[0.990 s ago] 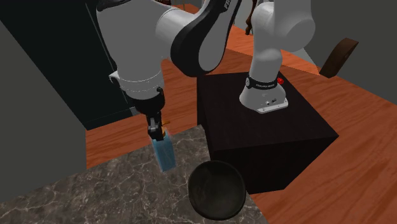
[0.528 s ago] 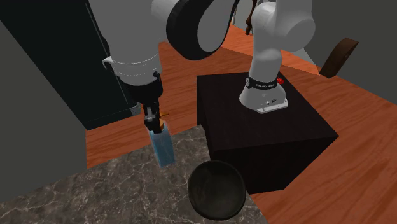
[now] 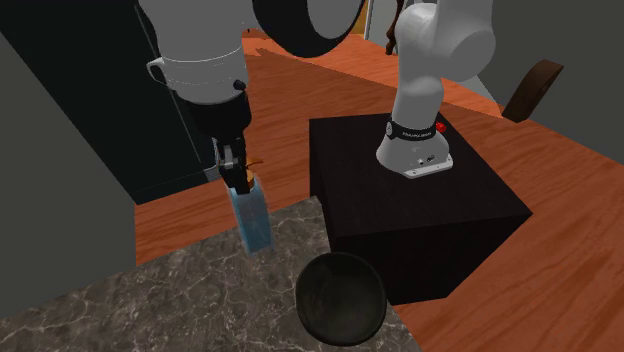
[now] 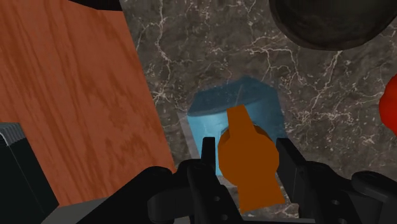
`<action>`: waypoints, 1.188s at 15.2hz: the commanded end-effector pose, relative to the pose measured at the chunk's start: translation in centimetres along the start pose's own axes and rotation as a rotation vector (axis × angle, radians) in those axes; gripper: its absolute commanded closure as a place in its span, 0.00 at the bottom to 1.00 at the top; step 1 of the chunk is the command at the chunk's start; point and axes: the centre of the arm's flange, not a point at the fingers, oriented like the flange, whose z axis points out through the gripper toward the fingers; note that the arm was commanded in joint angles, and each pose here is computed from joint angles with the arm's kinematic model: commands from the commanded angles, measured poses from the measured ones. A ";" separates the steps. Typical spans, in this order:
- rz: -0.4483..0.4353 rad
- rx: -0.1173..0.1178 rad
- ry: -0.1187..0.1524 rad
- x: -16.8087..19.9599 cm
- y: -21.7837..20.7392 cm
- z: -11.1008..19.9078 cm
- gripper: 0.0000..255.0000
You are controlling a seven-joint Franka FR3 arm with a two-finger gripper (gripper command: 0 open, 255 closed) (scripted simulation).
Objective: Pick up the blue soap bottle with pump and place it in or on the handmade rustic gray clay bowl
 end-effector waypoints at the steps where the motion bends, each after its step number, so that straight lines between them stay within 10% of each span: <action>1: 0.000 0.000 0.000 0.0 -0.1 -1.1 1.00; 18: 0.000 0.000 0.000 -8.9 -8.5 -9.5 1.00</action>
